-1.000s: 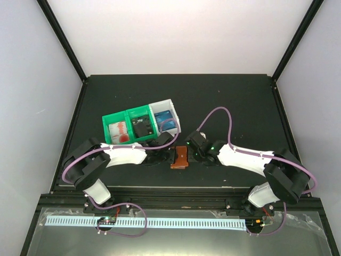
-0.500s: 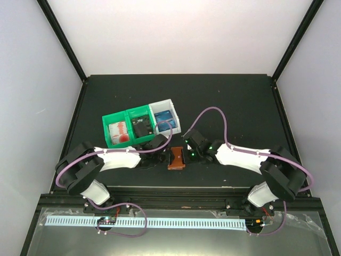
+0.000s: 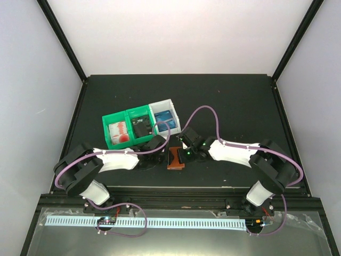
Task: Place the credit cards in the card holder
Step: Close the card holder at the center of the board.
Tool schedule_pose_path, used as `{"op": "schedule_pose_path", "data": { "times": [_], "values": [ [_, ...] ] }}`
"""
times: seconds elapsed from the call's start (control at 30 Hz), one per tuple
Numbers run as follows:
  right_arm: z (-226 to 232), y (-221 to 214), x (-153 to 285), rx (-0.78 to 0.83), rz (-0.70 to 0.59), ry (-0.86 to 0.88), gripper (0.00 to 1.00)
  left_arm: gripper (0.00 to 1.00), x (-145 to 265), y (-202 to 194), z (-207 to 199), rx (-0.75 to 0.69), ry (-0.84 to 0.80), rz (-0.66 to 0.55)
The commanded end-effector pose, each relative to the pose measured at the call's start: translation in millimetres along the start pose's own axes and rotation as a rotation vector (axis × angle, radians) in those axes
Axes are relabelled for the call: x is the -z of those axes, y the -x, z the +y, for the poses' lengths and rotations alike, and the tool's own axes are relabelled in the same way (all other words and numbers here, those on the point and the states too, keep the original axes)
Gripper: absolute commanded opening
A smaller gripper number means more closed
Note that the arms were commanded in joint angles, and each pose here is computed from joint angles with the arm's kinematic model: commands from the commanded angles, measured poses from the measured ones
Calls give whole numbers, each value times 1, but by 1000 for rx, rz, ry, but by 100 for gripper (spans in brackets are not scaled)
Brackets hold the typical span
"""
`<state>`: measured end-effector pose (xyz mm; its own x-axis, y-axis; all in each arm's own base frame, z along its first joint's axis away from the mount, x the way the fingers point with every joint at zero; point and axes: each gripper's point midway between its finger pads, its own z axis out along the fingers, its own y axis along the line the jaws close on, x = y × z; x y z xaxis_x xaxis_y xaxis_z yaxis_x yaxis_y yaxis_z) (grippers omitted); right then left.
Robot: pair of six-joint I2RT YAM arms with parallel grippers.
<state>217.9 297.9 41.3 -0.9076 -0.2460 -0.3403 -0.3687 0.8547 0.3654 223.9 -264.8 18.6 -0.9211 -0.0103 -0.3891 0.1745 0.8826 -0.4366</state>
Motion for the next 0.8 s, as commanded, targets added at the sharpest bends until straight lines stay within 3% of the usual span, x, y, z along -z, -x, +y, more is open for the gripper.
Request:
{"op": "schedule_pose_path", "data": {
  "times": [0.0,0.47,0.77],
  "values": [
    [5,9,2,3,-19,15,1,38,-4,-58,38,32,98,207],
    [16,13,-1,14,-9,56,1,37,-4,-60,38,31,92,211],
    [-1,6,-10,-7,34,-34,1,36,-3,-60,38,29,91,210]
  ]
}}
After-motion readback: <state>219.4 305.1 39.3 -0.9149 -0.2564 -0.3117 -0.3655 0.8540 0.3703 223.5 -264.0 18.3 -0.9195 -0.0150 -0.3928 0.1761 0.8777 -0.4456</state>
